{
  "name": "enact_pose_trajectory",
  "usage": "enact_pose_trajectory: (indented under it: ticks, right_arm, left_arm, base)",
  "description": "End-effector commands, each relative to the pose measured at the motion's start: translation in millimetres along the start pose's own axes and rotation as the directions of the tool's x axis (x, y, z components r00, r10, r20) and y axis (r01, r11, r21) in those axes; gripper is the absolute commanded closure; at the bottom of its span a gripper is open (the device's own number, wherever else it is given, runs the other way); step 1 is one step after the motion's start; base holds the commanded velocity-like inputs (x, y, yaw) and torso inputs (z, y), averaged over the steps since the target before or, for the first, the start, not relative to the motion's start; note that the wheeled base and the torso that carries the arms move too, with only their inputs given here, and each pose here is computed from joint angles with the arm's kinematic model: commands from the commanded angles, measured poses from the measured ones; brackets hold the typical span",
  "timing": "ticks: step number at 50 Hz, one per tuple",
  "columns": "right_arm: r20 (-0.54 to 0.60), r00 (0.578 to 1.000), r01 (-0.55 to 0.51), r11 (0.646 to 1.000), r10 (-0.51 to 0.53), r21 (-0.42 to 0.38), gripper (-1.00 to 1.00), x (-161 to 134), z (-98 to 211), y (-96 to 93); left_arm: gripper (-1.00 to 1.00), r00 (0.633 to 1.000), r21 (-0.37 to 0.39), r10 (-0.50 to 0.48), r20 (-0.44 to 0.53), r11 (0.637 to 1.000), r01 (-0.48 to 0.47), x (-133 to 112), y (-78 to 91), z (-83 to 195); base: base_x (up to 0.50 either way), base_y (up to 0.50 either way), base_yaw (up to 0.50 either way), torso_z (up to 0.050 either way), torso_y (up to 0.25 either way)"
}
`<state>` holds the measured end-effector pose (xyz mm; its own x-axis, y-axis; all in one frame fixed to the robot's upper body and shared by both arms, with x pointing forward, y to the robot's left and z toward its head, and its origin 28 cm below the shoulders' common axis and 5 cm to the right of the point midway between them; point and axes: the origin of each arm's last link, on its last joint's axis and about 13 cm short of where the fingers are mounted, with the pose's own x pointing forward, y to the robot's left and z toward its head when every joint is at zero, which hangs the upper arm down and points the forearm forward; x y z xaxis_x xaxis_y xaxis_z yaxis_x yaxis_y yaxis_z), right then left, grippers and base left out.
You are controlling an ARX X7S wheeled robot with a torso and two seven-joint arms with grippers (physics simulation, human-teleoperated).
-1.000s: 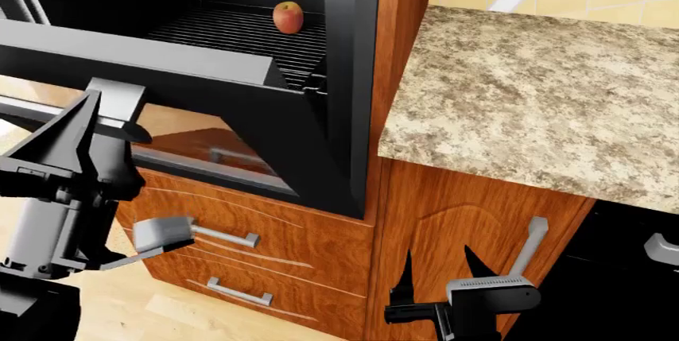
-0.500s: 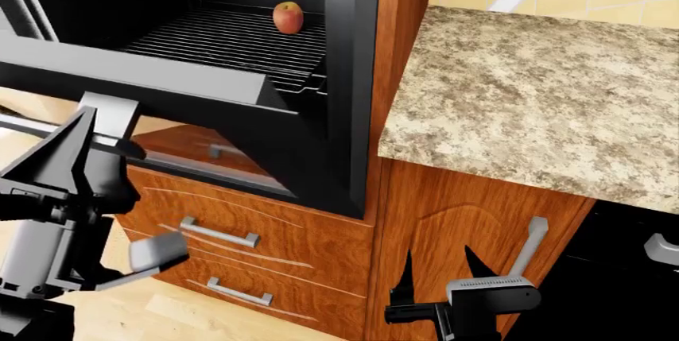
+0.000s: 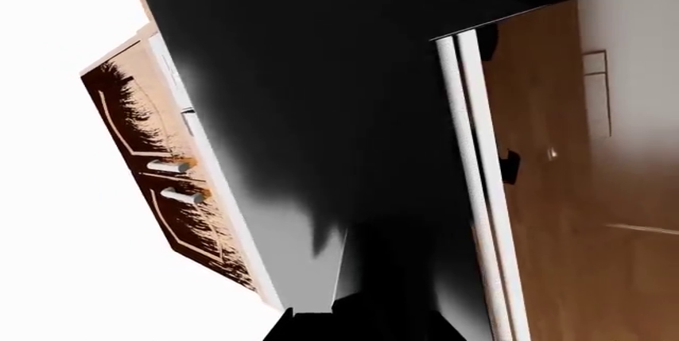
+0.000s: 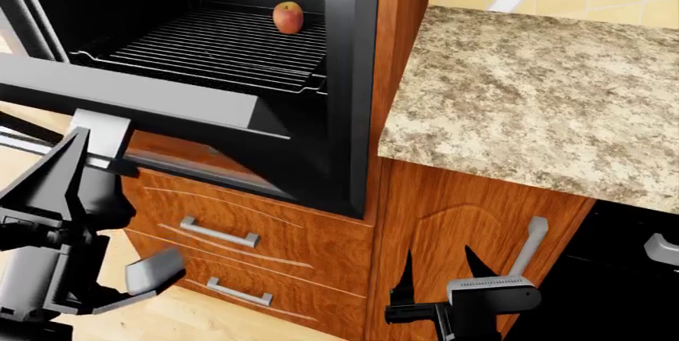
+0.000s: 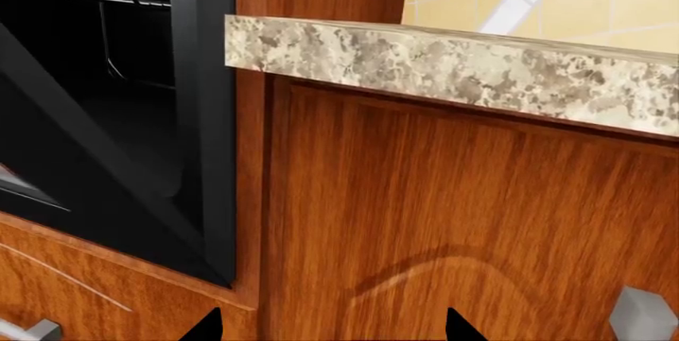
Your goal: Open the oven door
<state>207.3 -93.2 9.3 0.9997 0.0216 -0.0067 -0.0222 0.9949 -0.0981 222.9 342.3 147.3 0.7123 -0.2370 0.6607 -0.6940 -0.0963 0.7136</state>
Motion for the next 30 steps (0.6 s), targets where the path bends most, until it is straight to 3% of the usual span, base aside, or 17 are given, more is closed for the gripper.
enact_pose_trajectory:
  ticks: [1,30]
  right_arm:
    - [-0.002,1.0,0.0,1.0,0.0,0.001,-1.0,0,0,0.3]
    - [-0.001,1.0,-0.002,1.0,0.002,0.004,-1.0,-1,-1,0.6]
  left_arm:
    - [1.0,0.976,-0.03,0.2,0.087,0.98,-0.198,4,4.9,18]
    - [1.0,0.974,-0.019,0.211,0.086,0.978,-0.21,-21,-2.0,21]
  base:
    - [0.0,-0.01,-0.01,0.0,0.0]
    - [0.0,-0.01,-0.01,0.0,0.001]
